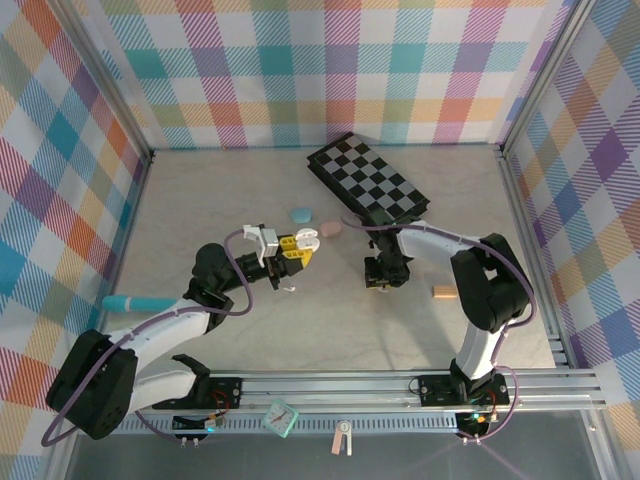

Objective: Insert the wireless bluetooth earbuds into the charging case

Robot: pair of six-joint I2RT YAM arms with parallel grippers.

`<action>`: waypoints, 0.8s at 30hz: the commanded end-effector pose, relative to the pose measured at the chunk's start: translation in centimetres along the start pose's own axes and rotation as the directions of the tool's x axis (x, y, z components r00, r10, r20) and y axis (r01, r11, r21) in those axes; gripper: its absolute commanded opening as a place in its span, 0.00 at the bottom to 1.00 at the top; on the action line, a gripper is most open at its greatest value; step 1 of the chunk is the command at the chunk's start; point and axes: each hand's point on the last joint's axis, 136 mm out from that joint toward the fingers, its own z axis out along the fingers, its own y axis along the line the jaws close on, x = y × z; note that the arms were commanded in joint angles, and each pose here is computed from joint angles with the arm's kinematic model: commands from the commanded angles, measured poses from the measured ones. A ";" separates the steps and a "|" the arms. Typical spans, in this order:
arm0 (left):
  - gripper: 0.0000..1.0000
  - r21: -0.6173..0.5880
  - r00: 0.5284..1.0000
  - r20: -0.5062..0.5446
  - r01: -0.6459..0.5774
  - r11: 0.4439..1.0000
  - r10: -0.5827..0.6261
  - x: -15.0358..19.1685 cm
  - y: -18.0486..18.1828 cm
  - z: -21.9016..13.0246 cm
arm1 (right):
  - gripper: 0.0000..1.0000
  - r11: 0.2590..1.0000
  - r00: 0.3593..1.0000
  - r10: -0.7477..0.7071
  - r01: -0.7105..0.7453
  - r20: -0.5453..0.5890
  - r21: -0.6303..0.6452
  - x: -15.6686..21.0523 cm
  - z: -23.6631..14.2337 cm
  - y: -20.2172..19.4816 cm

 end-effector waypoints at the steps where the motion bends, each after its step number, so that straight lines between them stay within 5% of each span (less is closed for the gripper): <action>1: 0.00 -0.156 0.999 0.029 -0.023 0.987 0.028 -0.4 2.6 -1.2 | 0.46 1.000 0.997 -0.001 0.002 0.072 -0.011 -1.0 -1.8 0.5; 10: 0.00 -0.225 0.999 0.032 -0.015 0.974 0.023 -0.2 3.7 -2.3 | 0.54 0.999 0.998 -0.008 0.011 0.067 -0.046 -0.4 -1.9 0.1; 15: 0.00 -0.213 0.999 0.033 -0.018 0.977 0.025 -0.3 3.5 -2.3 | 0.40 0.997 1.000 -0.003 0.005 0.030 -0.081 0.4 -1.1 0.6; 24: 0.00 -0.200 0.999 0.032 -0.018 0.980 0.025 -0.5 3.3 -2.1 | 0.33 0.994 1.000 0.001 -0.003 -0.022 -0.105 2.1 -0.4 0.6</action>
